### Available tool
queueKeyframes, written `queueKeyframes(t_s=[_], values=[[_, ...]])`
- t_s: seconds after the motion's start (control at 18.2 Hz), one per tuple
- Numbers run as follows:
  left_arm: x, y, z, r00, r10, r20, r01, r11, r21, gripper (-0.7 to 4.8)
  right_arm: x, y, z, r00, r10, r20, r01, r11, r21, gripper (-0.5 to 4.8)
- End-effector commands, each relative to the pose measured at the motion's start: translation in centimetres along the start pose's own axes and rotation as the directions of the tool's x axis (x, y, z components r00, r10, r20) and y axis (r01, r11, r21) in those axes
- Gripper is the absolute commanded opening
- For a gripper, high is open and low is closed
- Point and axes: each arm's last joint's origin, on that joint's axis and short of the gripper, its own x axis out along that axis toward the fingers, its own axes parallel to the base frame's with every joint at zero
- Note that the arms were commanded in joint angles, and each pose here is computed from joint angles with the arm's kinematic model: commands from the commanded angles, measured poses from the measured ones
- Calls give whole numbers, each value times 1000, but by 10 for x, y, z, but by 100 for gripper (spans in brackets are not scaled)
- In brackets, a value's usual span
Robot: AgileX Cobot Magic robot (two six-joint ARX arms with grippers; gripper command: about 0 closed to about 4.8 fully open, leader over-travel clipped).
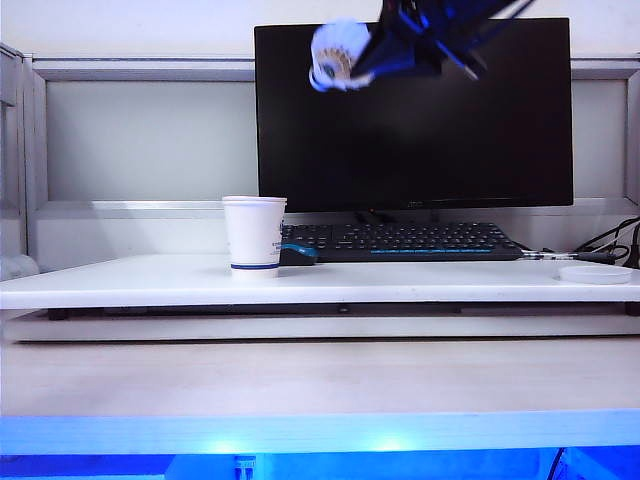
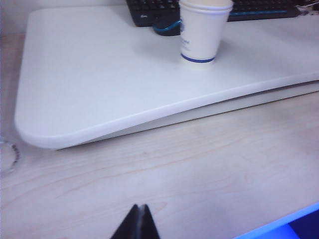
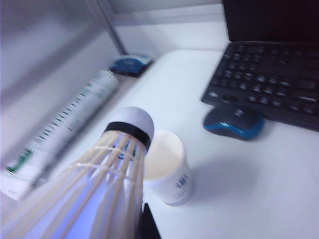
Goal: Pick up the badminton from the table and put it into the white paper cup.
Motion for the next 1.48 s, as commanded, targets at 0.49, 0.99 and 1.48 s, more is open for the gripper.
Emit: queueKeyframes(t_s=[0.49,0.99,1.48], values=[[0,1,-2,1000,14,-20,-14,1000,-3,-5,28,-2,9,992,83,-93,-72,991,108,-7],[0,1,-3,999,39,-21,-39,999,7,-5,74,-14,14,979,127,-162,-100,981,167,-7],[0,3,-3,995,101,-23,-100,995,22,-5,93,-25,-7,962,136,-235,-84,972,219,-6]])
